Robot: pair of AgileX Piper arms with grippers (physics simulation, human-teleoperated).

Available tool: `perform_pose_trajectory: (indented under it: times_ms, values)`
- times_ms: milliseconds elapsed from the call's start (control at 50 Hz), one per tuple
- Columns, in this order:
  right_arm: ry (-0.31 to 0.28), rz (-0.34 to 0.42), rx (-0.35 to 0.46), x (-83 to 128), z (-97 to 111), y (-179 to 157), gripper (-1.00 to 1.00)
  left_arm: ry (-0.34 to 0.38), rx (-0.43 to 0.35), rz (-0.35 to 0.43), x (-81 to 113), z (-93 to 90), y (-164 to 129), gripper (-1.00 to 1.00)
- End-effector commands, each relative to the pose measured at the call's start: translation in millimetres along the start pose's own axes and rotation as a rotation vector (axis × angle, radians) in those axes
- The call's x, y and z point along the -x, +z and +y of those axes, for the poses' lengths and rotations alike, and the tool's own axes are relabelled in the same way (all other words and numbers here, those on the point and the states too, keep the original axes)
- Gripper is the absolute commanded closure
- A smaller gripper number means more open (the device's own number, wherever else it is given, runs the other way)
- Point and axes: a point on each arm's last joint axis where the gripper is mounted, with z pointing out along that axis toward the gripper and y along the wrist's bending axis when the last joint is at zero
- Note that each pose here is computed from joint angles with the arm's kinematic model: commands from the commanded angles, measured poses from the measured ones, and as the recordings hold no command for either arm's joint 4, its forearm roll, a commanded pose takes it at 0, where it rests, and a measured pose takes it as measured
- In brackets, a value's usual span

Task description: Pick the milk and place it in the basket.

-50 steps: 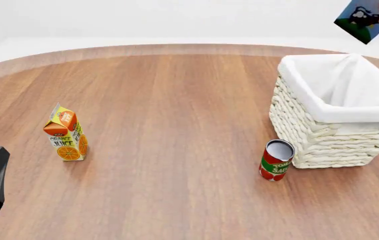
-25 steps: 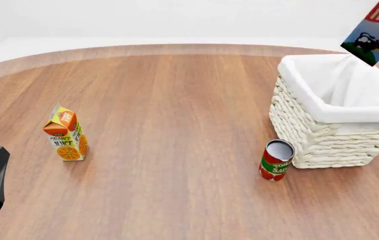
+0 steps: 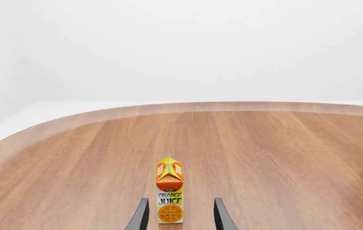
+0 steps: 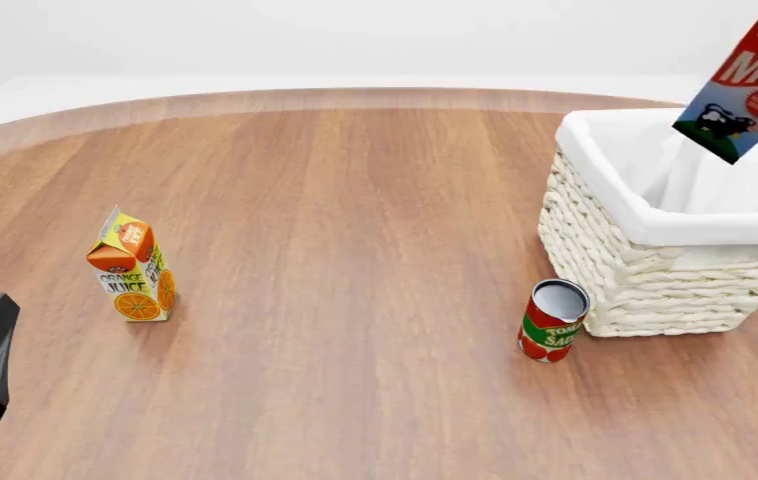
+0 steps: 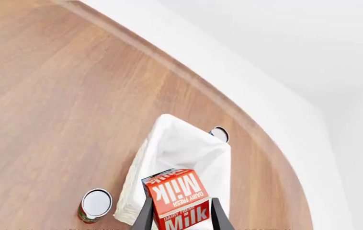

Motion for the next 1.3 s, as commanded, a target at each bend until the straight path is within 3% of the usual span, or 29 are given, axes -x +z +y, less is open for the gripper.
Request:
perform_pose_trajectory:
  times_ms: [20, 540, 1300]
  values:
    - [0.015, -0.006, -0.016, -2.8, -0.2, 4.6, 1.00, 0.000, 0.000, 0.000, 0.0, 0.0, 0.0, -1.00]
    - [0.026, -0.002, -0.047, -1.4, -6.9, 5.0, 1.00, 0.000, 0.000, 0.000, 0.0, 0.0, 0.0, -1.00]
    - [0.051, 0.055, -0.037, -26.0, 0.8, 51.2, 1.00, 0.000, 0.000, 0.000, 0.0, 0.0, 0.0, -1.00]
